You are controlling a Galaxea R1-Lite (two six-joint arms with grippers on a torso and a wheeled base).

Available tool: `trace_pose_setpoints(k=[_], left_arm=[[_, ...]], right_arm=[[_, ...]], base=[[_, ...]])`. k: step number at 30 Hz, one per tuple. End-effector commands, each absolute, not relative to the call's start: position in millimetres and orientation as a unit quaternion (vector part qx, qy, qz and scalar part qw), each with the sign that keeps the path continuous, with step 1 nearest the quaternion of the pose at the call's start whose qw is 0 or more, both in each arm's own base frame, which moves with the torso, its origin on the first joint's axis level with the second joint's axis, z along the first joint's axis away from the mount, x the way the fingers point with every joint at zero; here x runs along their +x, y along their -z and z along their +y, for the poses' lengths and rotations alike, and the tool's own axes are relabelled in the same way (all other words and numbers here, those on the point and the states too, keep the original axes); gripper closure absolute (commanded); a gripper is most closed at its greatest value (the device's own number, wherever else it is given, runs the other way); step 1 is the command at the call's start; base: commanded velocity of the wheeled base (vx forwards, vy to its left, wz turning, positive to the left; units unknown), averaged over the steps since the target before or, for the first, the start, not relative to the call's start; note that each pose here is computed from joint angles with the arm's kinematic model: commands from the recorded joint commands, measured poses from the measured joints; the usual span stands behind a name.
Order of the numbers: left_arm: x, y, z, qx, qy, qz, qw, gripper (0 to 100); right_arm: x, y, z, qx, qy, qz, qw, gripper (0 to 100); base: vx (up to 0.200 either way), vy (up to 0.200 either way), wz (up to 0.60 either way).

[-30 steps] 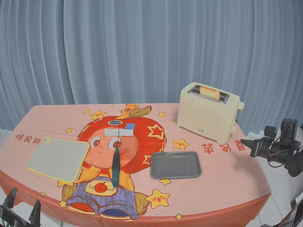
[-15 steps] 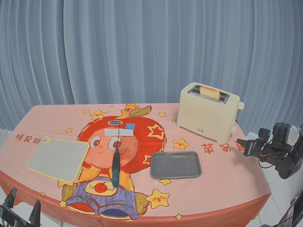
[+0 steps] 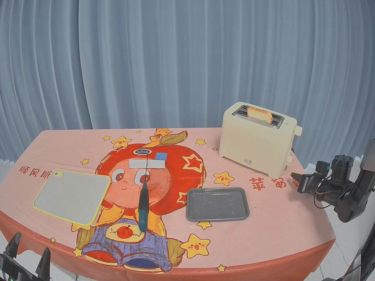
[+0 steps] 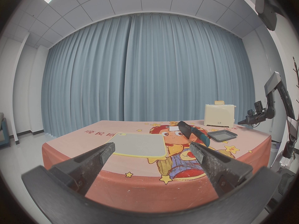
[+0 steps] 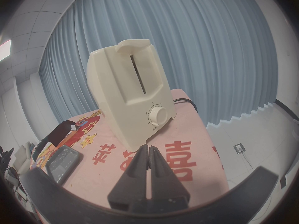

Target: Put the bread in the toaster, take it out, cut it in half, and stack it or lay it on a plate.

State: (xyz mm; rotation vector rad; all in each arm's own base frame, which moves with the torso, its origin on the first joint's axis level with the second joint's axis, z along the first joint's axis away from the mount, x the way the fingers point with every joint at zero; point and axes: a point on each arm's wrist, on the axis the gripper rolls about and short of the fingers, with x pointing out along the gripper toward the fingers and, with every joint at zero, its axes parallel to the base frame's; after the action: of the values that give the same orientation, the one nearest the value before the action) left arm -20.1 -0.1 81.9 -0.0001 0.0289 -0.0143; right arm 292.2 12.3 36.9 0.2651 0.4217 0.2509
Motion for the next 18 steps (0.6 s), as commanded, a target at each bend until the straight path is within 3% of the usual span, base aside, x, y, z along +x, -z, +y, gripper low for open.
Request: trace_pose_setpoints(k=[1,18], left_arm=[[-19,-77,0,0.0,0.008,0.023,1.0,0],[-19,-77,0,0.0,0.007,0.023,1.0,0]], right_arm=[[295,-28,12,0.131,-0.122,0.215,0.96,100],[316,-35,19,0.121,-0.115,0.173,0.971,100]], base=[[0.0,0.0,0.0],[0.0,0.0,0.0]])
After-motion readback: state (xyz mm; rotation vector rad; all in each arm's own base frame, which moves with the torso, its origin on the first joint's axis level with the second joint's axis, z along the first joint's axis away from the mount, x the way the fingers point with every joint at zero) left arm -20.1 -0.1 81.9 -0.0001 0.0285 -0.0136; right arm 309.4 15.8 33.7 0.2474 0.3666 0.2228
